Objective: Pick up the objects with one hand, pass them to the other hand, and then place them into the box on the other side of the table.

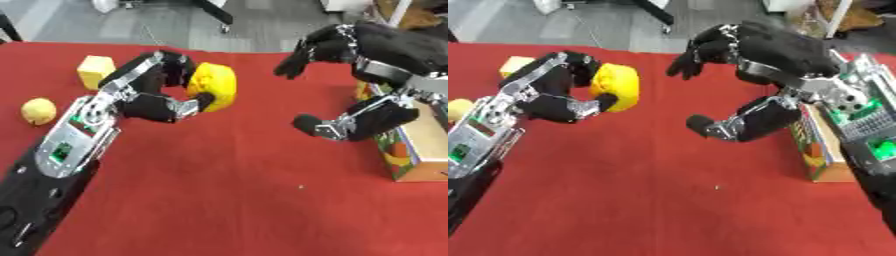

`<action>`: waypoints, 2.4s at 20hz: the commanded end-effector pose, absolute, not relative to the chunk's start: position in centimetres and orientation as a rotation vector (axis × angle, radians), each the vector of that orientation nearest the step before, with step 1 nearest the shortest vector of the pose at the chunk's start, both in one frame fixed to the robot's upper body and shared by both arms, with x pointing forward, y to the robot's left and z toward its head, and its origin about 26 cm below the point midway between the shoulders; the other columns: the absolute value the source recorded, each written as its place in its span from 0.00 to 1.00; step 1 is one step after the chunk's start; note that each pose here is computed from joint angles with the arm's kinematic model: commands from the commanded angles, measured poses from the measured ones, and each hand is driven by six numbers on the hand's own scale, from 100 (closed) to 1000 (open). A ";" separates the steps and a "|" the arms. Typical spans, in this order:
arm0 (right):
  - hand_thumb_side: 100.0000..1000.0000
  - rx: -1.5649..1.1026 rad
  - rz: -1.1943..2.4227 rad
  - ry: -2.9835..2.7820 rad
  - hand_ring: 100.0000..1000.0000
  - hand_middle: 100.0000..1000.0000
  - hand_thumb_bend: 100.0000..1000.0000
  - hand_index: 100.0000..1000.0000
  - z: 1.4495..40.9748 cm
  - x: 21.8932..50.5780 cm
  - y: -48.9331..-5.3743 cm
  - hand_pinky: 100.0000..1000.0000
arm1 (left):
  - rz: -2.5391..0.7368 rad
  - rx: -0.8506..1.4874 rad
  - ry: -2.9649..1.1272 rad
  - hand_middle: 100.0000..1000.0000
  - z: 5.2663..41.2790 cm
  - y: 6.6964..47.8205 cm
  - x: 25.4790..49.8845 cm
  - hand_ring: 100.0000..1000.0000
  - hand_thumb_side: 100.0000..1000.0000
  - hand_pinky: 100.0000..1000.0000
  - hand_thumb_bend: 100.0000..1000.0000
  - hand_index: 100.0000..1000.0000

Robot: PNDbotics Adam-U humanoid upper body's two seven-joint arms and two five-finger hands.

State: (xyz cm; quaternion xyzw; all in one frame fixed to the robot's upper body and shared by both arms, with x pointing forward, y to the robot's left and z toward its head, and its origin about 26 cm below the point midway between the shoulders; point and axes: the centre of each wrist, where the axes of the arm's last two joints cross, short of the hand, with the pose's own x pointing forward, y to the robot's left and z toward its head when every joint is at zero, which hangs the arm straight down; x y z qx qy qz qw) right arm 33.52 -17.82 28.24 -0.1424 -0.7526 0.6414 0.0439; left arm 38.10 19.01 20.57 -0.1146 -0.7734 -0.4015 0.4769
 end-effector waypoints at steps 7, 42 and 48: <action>0.27 -0.759 1.974 -2.328 0.59 0.56 0.27 0.83 29.0 33.3 -17.0 0.63 | -1.024 -0.324 -1.896 0.36 22.1 18.0 37.8 0.47 0.00 0.60 0.27 0.44; 0.21 -0.838 1.656 -2.445 0.56 0.53 0.25 0.79 23.5 36.5 -14.4 0.59 | -1.025 -0.537 -1.825 0.37 22.0 16.6 37.3 0.48 0.00 0.62 0.13 0.45; 0.19 -0.727 1.667 -2.419 0.57 0.53 0.24 0.79 23.1 36.7 -14.5 0.60 | -1.019 -0.554 -1.826 0.37 22.0 16.6 37.3 0.48 0.00 0.62 0.12 0.45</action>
